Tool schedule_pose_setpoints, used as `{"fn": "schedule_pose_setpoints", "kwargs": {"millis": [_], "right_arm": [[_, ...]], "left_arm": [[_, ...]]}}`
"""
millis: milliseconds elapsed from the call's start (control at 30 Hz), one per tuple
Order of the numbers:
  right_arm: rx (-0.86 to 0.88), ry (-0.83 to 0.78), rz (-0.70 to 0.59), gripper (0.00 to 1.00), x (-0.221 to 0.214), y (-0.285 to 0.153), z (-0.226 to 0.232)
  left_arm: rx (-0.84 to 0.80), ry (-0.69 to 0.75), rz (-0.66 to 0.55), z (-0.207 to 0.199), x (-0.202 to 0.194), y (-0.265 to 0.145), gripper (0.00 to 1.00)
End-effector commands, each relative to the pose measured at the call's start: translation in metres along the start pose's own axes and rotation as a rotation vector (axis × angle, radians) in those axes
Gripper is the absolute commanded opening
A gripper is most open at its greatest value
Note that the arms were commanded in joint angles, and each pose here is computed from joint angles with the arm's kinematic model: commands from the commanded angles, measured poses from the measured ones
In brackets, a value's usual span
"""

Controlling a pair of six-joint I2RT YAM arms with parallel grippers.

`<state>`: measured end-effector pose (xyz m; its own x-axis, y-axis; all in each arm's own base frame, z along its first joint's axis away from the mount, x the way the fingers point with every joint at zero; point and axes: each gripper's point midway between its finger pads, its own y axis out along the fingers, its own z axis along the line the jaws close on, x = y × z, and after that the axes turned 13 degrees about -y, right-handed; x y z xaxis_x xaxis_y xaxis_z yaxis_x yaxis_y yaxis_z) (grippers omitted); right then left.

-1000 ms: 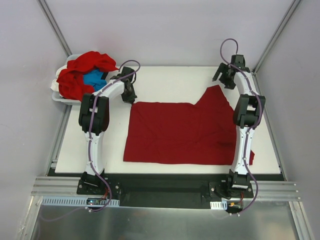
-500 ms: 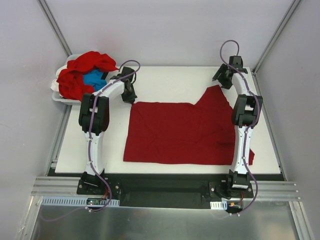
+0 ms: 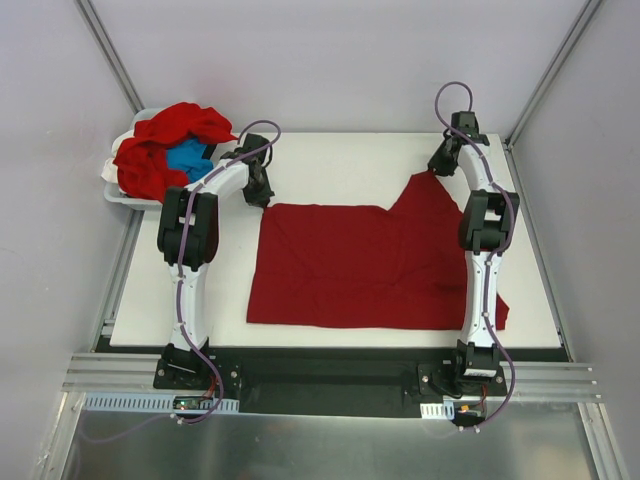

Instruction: Fold and stack the t-shirts

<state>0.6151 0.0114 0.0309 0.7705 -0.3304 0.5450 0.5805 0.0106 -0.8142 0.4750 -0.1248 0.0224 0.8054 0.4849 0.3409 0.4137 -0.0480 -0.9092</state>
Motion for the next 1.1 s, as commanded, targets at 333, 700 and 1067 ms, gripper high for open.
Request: {"fn": "schedule_pose_setpoints", "kwargs": {"millis": [333,700,1067], "right_arm": [[0.1,-0.065,-0.039,0.01,0.008,-0.027,0.012],[0.234,-0.183,-0.21,0.01,0.055,-0.084,0.023],[0.193,-0.173,-0.312,0.01,0.087,-0.115,0.007]], "left_arm": [[-0.05,0.006,0.009,-0.011,0.005,-0.026,0.0],[-0.159,0.032,-0.075,-0.029,0.033,-0.039,0.0],[-0.132,-0.009,-0.146,-0.011,0.042,-0.051,0.0]]}}
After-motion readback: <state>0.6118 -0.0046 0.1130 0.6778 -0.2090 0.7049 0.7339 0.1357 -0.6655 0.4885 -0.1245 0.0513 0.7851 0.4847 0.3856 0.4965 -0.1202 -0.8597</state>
